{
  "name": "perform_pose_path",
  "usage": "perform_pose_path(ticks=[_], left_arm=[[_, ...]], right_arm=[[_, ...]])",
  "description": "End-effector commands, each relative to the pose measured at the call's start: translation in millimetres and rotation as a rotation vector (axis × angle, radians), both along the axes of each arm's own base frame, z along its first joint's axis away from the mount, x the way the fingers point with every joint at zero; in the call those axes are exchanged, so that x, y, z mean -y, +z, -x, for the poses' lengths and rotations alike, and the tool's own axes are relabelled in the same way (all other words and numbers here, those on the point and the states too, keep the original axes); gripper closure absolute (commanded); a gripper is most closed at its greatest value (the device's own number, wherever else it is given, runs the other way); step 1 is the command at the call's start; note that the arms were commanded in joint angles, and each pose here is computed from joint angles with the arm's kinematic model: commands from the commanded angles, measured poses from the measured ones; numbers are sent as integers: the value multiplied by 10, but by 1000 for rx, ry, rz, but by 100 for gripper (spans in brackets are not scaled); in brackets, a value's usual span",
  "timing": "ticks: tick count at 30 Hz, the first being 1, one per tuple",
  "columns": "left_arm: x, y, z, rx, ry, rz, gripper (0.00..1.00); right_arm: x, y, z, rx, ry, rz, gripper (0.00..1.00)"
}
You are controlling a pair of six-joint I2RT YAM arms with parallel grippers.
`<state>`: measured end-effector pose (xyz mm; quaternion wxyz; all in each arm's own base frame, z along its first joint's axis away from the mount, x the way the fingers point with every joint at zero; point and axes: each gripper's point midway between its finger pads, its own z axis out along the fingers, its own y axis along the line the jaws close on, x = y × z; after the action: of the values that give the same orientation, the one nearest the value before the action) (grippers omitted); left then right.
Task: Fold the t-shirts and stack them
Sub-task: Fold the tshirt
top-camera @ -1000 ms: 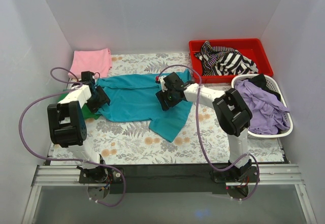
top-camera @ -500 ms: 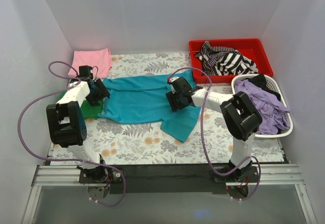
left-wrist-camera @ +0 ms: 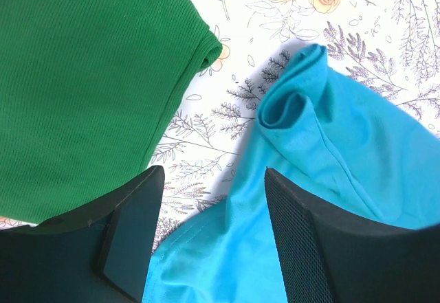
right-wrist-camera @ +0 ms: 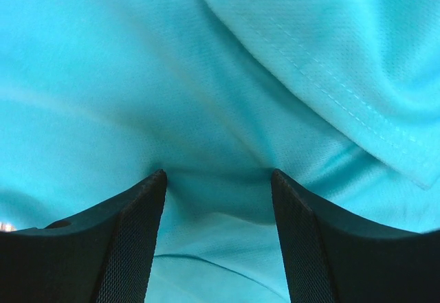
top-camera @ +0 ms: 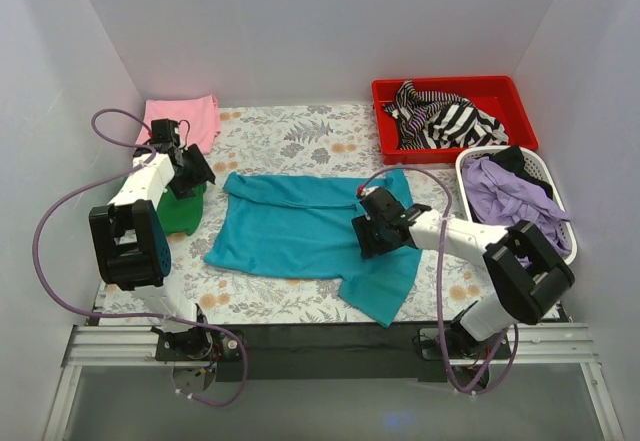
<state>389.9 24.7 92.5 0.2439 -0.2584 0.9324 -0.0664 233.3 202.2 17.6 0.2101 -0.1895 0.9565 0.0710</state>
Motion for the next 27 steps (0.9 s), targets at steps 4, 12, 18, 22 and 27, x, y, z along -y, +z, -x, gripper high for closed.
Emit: perform_pose_path(ticks=[4, 12, 18, 22, 27], left_arm=[[48, 240, -53, 59, -31, 19, 41], [522, 103, 135, 39, -178, 240, 41], [934, -199, 338, -56, -304, 343, 41], [964, -178, 312, -17, -288, 350, 39], [1071, -348, 333, -45, -310, 423, 39]], right_arm=[[548, -209, 1143, -310, -90, 149, 30], [53, 819, -23, 110, -18, 89, 21], [-861, 1136, -691, 174, 146, -38, 21], [-1208, 1087, -870, 155, 195, -90, 22], [-1377, 916, -820, 95, 225, -144, 23]])
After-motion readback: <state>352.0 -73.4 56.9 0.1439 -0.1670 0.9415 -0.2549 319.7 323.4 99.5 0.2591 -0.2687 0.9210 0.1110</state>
